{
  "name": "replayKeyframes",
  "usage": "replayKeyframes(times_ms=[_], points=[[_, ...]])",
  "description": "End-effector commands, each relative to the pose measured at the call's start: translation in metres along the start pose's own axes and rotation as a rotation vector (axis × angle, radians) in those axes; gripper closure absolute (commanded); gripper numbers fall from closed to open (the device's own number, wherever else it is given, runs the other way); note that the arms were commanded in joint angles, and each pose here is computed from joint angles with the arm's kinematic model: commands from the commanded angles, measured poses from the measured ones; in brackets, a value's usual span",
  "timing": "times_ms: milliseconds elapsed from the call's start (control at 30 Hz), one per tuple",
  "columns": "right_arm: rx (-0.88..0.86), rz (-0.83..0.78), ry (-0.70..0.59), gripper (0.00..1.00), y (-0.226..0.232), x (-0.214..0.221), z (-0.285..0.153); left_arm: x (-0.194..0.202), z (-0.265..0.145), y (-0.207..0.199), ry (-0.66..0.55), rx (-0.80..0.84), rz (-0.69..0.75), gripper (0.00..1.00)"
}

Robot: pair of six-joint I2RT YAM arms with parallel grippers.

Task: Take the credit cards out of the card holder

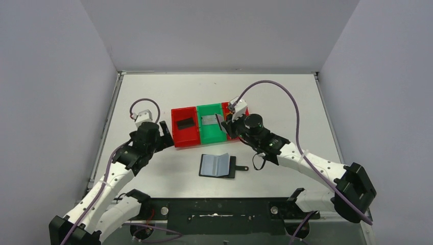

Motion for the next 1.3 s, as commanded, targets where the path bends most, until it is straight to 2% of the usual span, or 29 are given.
replayKeyframes(times_ms=[0,167,367,700,967,1133,1267], points=[[0.017,-0.204,-0.022,1.0,0.003,-0.031,0.017,-0.023,0.002,0.015,-0.013,-0.02,-0.01,0.09],[0.018,-0.338,0.105,1.0,0.003,-0.027,0.048,-0.028,0.011,0.029,0.017,-0.04,-0.016,0.09],[0.028,-0.456,0.196,1.0,-0.002,-0.024,0.076,-0.036,0.009,0.025,-0.051,-0.006,-0.021,0.09],[-0.015,-0.688,0.347,1.0,-0.012,-0.007,0.111,-0.048,0.001,0.039,-0.115,-0.082,-0.049,0.08],[-0.042,-0.884,0.395,1.0,-0.023,0.003,0.14,-0.054,-0.011,0.045,-0.182,-0.103,-0.081,0.08],[0.045,-1.032,0.466,1.0,-0.044,0.007,0.153,-0.054,-0.014,0.052,-0.185,-0.132,-0.081,0.08],[0.043,-1.067,0.467,1.0,-0.048,0.009,0.163,-0.054,-0.015,0.064,-0.183,-0.198,-0.106,0.08]])
Point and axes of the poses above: each gripper's point midway between its finger pads, its own z axis out along the fingers, its own y axis along the line the jaws close on, x = y × z, the point moved 3 cm from there along -z, back along the fingers, and after that the axes turned 14 degrees about z, right-handed, at the moved point
